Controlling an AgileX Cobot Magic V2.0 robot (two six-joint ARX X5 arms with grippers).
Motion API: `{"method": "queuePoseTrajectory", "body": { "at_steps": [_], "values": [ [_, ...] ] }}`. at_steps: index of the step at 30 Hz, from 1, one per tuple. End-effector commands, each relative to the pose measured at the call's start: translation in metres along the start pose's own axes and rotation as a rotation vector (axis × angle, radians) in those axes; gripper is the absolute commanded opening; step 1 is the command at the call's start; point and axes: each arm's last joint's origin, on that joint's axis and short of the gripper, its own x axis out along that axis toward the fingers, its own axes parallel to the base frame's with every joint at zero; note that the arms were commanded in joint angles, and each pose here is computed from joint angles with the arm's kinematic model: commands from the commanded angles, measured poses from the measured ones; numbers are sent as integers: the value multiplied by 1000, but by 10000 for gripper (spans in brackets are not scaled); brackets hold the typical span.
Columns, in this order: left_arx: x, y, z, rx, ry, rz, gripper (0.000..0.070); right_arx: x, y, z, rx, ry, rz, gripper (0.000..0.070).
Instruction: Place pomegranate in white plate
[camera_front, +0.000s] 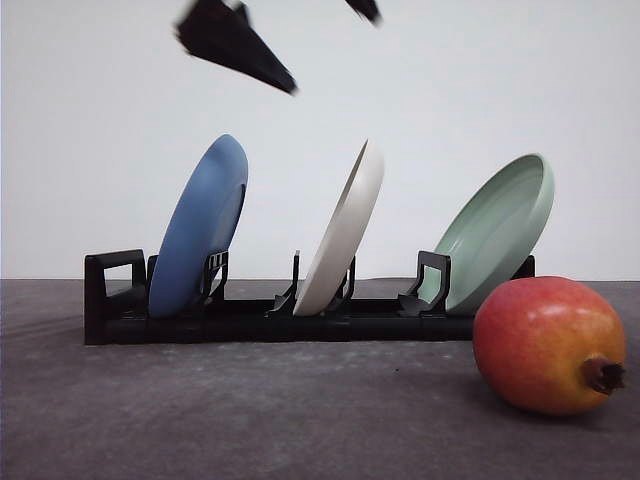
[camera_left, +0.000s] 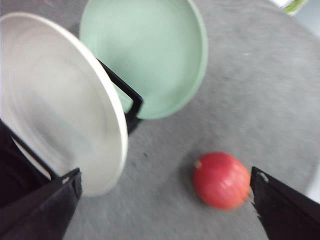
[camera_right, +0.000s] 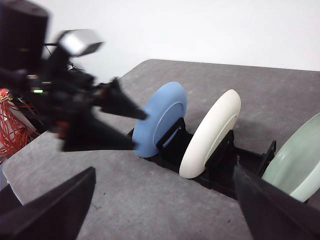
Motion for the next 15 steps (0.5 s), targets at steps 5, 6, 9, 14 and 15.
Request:
{"method": "queuePoseTrajectory", "body": {
  "at_steps": [5,6,9,14,15],
  "values": [
    [49,4,20,16,10,69,635,-2,3,5,-4,-13,4,556],
    [58,6,20,16,10,78,635,-2,3,5,-4,-13,4,556],
    [76,12,18,7,7,93,635,-2,3,5,-3,-12,4,556],
    [97,18,16,10,1,94,635,-2,3,4,1,-8,3,556],
    [101,18,15,10,-1,94,635,-2,2,4,3,-6,3,556]
  ]
}}
